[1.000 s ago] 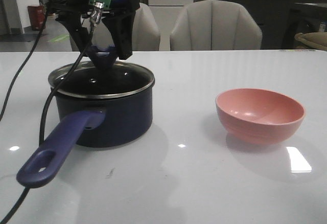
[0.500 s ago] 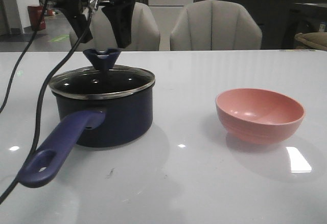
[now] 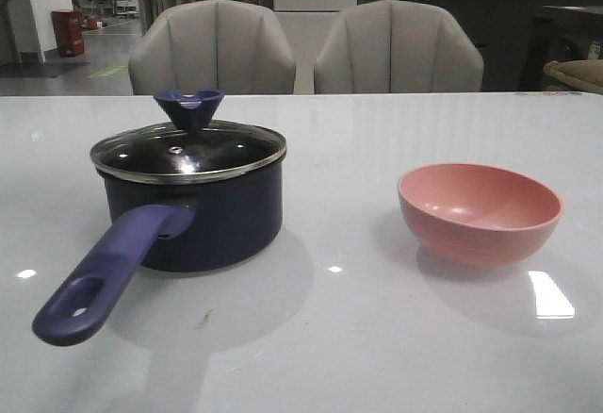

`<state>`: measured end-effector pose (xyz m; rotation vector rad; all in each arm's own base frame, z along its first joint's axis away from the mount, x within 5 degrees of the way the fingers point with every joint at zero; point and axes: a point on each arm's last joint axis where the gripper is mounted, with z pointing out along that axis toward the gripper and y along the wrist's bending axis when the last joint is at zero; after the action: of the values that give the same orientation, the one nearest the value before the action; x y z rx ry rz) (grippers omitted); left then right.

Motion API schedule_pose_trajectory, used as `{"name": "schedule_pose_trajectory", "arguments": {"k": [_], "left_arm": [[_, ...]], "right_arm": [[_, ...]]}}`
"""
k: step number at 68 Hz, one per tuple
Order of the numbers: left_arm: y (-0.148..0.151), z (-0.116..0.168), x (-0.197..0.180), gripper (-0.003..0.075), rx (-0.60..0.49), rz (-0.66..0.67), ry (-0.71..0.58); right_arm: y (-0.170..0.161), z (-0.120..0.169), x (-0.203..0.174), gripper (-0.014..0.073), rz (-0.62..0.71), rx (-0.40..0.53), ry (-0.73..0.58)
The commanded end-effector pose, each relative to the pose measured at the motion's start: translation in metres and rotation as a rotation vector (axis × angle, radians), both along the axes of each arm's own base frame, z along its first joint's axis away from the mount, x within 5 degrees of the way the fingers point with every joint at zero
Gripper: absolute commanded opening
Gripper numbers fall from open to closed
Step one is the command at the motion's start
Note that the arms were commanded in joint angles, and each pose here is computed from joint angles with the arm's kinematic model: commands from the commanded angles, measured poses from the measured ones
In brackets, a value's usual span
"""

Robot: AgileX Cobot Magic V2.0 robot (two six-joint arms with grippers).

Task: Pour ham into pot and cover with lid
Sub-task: 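Open the left gripper and raise it off the knob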

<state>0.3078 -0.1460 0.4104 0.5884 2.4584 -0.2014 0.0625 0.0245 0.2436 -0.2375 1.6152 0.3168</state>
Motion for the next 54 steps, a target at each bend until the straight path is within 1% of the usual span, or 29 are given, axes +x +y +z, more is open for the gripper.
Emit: {"name": "schedule_pose_trajectory", "arguments": {"k": [1,16,24,30,42,54], "left_arm": [[0.012,0.031,-0.032,0.0572,-0.074,-0.007,-0.159],[0.037,0.031,-0.083,0.0572,-0.129,-0.002,-0.274],[0.051,0.022,-0.113,0.0572,-0.152,0.000,-0.329],[0.064,0.017,-0.137,0.0572,-0.172,0.003,-0.402],[0.085,-0.001,-0.182,0.0572,-0.247,0.007,-0.557],[0.106,-0.033,-0.226,0.0572,-0.305,0.009,-0.679]], "right_arm": [[-0.002,0.014,0.001,0.0158,-0.028,0.023,-0.078],[-0.002,0.014,0.001,0.0158,-0.028,0.023,-0.078],[-0.002,0.014,0.001,0.0158,-0.028,0.023,-0.078],[-0.002,0.014,0.001,0.0158,-0.028,0.023,-0.078],[-0.002,0.014,0.001,0.0158,-0.028,0.023,-0.078],[-0.002,0.014,0.001,0.0158,-0.028,0.023,-0.078]]}}
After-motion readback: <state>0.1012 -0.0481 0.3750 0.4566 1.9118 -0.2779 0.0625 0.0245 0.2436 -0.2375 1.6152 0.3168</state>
